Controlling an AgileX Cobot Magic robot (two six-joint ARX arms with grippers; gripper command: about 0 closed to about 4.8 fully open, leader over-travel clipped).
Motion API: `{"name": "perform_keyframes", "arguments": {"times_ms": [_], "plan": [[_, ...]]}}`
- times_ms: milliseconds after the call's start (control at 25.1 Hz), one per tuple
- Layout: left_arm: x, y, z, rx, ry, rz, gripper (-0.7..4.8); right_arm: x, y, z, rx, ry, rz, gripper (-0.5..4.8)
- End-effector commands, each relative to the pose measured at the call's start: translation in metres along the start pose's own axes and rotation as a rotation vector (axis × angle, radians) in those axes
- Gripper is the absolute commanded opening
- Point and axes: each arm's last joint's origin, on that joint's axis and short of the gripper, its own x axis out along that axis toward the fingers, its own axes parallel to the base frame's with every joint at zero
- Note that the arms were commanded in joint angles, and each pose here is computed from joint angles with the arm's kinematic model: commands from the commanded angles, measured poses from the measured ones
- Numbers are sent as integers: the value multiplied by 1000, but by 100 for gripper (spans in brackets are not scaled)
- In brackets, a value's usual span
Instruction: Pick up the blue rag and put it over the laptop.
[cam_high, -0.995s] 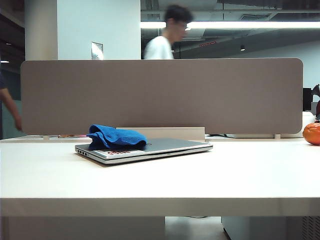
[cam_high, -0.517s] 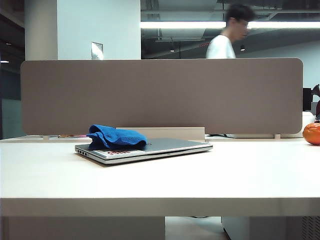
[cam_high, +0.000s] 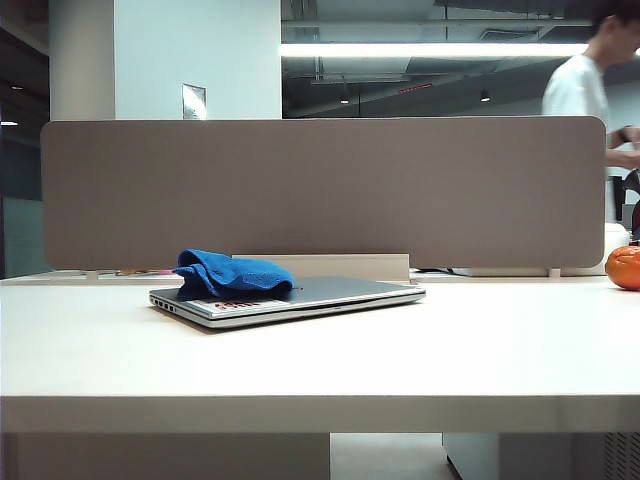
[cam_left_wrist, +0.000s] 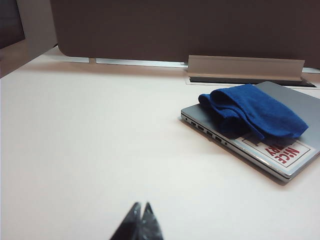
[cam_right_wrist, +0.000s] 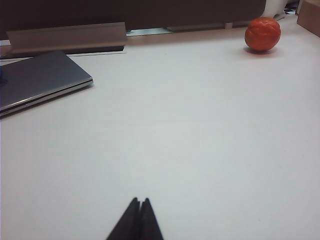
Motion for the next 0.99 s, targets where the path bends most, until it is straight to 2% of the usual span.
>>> {"name": "perform_keyframes", "arguments": {"times_ms": [40,995], "plan": [[0,0,2,4,-8,1,-6,0,0,-1,-2,-8,1,0],[0,0,2,4,-8,-10,-6,0,0,-1,-2,-8,1,0]]}}
